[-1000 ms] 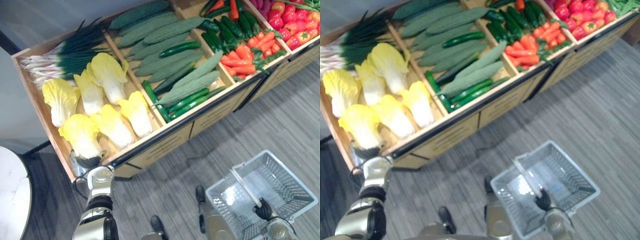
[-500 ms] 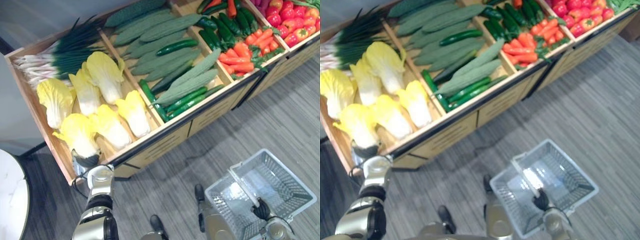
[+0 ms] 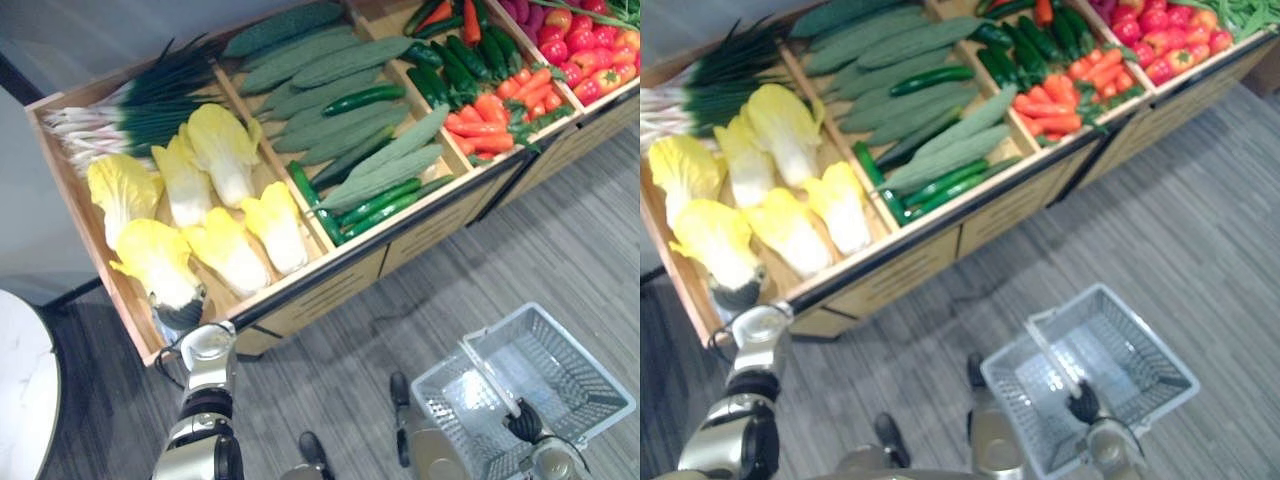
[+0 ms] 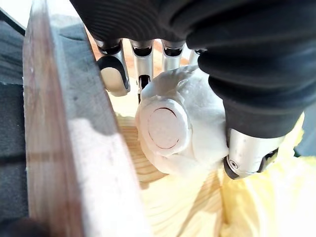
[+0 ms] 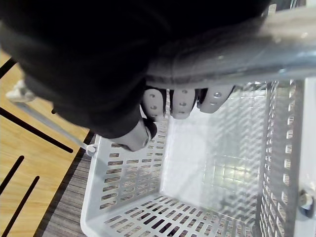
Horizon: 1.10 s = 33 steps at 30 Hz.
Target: Pick vegetable in the basket
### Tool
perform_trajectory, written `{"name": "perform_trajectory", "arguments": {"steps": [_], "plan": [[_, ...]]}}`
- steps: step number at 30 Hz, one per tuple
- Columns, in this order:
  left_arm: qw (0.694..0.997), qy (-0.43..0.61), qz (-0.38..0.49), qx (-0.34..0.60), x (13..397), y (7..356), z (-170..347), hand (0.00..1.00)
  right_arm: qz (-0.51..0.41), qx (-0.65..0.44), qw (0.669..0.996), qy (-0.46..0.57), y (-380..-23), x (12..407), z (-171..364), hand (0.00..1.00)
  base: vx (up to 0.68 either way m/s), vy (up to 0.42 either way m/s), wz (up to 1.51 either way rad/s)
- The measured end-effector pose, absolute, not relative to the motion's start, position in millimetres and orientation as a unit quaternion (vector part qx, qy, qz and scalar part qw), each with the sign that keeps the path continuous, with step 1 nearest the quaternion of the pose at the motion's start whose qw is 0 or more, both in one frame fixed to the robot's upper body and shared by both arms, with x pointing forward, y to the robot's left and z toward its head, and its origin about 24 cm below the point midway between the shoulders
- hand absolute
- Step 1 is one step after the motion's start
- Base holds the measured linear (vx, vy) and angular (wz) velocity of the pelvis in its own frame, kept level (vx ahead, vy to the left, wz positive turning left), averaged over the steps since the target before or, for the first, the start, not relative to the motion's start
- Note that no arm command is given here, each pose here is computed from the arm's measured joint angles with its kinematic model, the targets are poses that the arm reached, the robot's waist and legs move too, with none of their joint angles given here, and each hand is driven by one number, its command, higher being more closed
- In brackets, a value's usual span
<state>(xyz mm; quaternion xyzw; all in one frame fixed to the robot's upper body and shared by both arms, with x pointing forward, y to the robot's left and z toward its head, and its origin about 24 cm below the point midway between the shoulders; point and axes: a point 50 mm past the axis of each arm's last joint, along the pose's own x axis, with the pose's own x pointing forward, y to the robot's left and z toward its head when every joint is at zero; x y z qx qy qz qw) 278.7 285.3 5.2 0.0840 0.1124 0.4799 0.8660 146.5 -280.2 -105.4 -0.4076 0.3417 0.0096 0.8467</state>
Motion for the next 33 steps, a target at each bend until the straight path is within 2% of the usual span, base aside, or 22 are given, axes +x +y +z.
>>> {"name": "perform_trajectory", "arguments": {"steps": [12,19,22,27,33], "plan": [[0.868,0.085,0.487,0.049,256,272,2,1.0,-0.021,-0.381,0.843,0.379,-286,131,-112,1.0,-0.01,-0.025,0.12],[0.867,0.002,0.494,0.07,252,276,36,1.0,-0.034,-0.373,0.841,0.391,-290,124,-113,1.0,0.01,-0.02,0.08],[0.875,-0.056,0.467,0.114,252,270,59,1.0,-0.046,-0.37,0.84,0.393,-295,122,-111,1.0,0.01,-0.004,0.03],[0.895,-0.145,0.372,0.197,258,251,90,1.0,-0.081,-0.393,0.837,0.373,-323,130,-92,1.0,-0.01,-0.005,-0.12],[0.926,-0.185,0.25,0.215,258,218,95,1.0,-0.094,-0.435,0.829,0.34,-351,153,-64,1.0,0.0,0.013,-0.42]]}}
